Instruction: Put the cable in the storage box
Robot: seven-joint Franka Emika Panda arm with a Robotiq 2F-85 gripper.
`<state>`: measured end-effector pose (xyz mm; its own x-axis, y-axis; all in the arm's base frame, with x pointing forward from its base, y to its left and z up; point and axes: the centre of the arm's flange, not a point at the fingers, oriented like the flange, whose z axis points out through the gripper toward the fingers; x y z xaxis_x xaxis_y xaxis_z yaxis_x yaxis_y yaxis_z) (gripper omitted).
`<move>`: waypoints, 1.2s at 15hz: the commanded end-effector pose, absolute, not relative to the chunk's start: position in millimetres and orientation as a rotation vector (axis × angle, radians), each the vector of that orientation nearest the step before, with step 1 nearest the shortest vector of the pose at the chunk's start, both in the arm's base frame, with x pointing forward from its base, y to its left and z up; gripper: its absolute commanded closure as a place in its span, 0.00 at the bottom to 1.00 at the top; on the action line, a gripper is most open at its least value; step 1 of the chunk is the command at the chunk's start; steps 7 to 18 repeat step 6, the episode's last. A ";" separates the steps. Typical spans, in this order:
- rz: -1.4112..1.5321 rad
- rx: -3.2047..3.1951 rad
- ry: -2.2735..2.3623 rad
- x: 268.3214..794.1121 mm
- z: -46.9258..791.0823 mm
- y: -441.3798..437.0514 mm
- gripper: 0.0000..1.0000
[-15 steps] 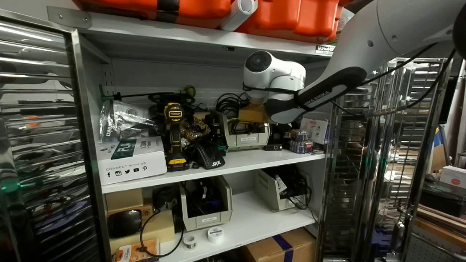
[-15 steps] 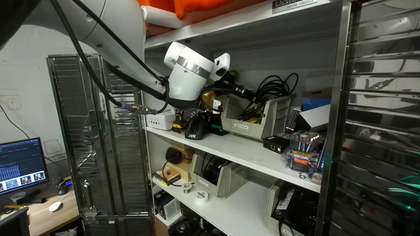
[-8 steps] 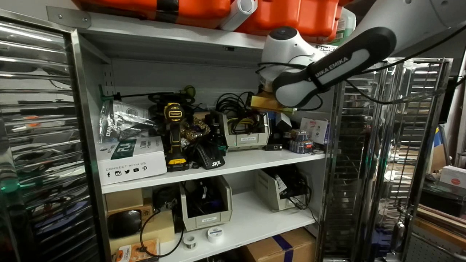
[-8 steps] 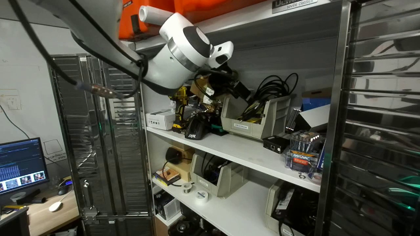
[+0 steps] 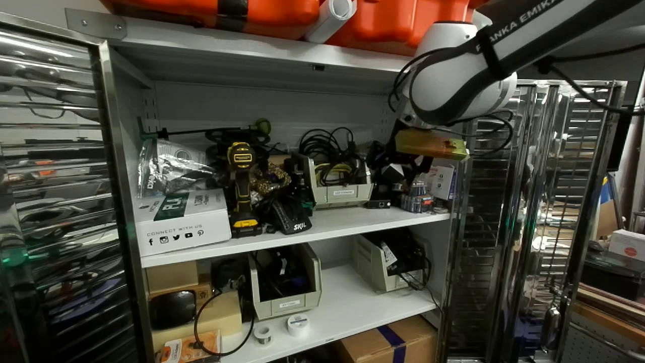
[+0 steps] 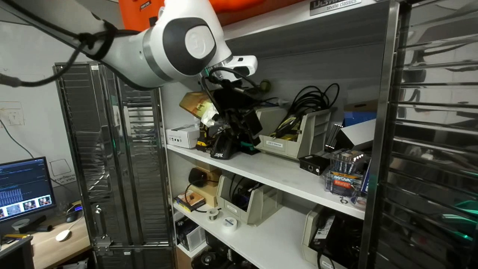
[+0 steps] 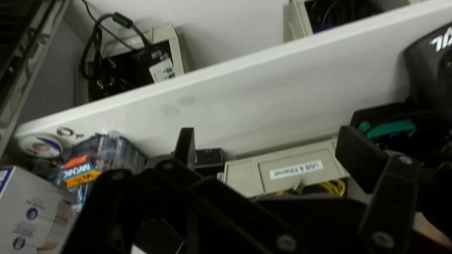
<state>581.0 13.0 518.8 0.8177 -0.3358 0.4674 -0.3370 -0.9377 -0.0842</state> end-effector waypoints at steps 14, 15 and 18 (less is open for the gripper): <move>0.457 3.167 -0.412 535.2 542.0 -28.9 0.00; 0.457 3.167 -0.412 535.2 542.0 -28.9 0.00; 0.457 3.167 -0.412 535.2 542.0 -28.9 0.00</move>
